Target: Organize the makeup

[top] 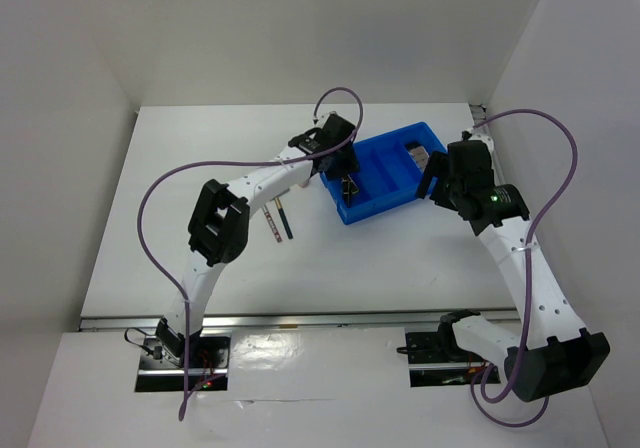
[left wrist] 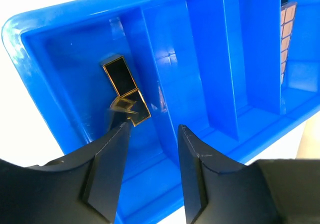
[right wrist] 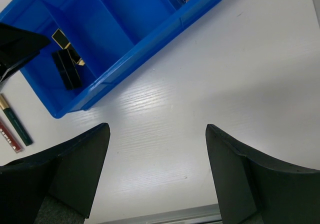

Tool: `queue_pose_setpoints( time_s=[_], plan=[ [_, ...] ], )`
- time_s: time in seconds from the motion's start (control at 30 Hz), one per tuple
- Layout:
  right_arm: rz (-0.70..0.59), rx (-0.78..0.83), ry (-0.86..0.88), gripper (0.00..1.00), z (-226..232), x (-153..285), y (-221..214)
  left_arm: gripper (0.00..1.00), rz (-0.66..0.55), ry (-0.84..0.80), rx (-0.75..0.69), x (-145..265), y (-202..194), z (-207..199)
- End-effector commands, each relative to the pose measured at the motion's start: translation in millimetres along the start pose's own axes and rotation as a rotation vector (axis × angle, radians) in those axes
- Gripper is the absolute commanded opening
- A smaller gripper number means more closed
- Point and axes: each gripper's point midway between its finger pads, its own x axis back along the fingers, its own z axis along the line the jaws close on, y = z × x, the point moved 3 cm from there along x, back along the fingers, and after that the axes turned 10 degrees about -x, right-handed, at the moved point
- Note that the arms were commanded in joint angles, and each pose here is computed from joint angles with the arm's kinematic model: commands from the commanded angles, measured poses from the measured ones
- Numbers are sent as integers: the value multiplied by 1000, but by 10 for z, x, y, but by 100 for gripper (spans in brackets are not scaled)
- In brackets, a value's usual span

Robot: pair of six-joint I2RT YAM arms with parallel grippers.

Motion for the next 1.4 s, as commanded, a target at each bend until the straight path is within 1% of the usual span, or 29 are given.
queue_pose_setpoints(
  time_s=[0.0,0.07,0.13,0.17,0.2,0.23,0.27,0.3,0.33,0.37,0.4,0.47,0.5,0.53,0.57,0.6,0.63,0.67,0.77,0.8,0.83,0.9,0.97,1.03,1.1,1.23,1.37],
  plan=[
    [-56,-4,16,85,41,154,190,57,-48,-46,-38,107,158,-142],
    [-64,-7,21,85,55,173,217,53,-69,-64,-35,229,238,-195],
    [-54,-3,14,85,37,149,181,50,-97,-73,-89,354,293,-245],
    [-61,-6,20,85,35,173,190,39,-136,-91,-119,549,369,-341],
    [-54,-3,14,85,21,156,164,36,-176,-86,-147,659,429,-367],
    [-49,-3,22,85,32,157,156,34,-229,-6,-196,692,456,-236],
    [-41,-1,17,85,18,139,129,34,-265,37,-211,768,504,-147],
    [-41,-1,17,85,17,119,118,33,-334,143,-227,985,577,89],
    [-41,-1,17,85,17,118,118,33,-335,144,-227,987,578,92],
    [-43,-1,18,85,17,98,109,33,-364,177,-219,1093,672,208],
    [-36,-1,27,85,31,100,99,33,-362,226,-238,1077,662,356],
    [-30,-1,35,85,41,81,79,36,-345,274,-233,1046,716,571],
    [-30,-1,35,85,41,81,79,48,-319,303,-246,948,690,678],
    [-30,-1,35,85,41,81,79,53,-291,289,-243,897,693,702],
    [-23,2,30,85,41,57,69,60,-263,294,-241,825,723,810],
    [-23,2,30,85,41,57,69,64,-235,287,-247,748,715,851],
    [-23,2,30,85,41,57,69,71,-197,261,-246,590,699,836],
    [-23,2,30,85,41,57,69,74,-157,279,-237,524,699,955],
    [-20,4,14,85,12,58,57,74,-71,258,-206,252,652,1104],
    [-27,2,19,85,11,83,67,73,-72,256,-188,209,704,1188],
    [-27,2,19,85,11,83,67,73,-75,242,-186,183,698,1175],
    [-25,4,7,85,-12,84,59,73,-58,246,-225,64,651,1271],
    [-25,4,7,85,-12,84,59,73,-35,221,-234,6,632,1233],
    [-25,4,7,85,-12,84,59,73,15,225,-221,-136,563,1356],
    [-12,-2,9,85,3,61,41,73,46,216,-220,-225,475,1379],
    [-13,-5,23,85,28,61,47,73,47,194,-212,-270,463,1403],
    [-13,-5,23,85,28,61,47,73,78,199,-212,-463,343,1473]
  ],
)
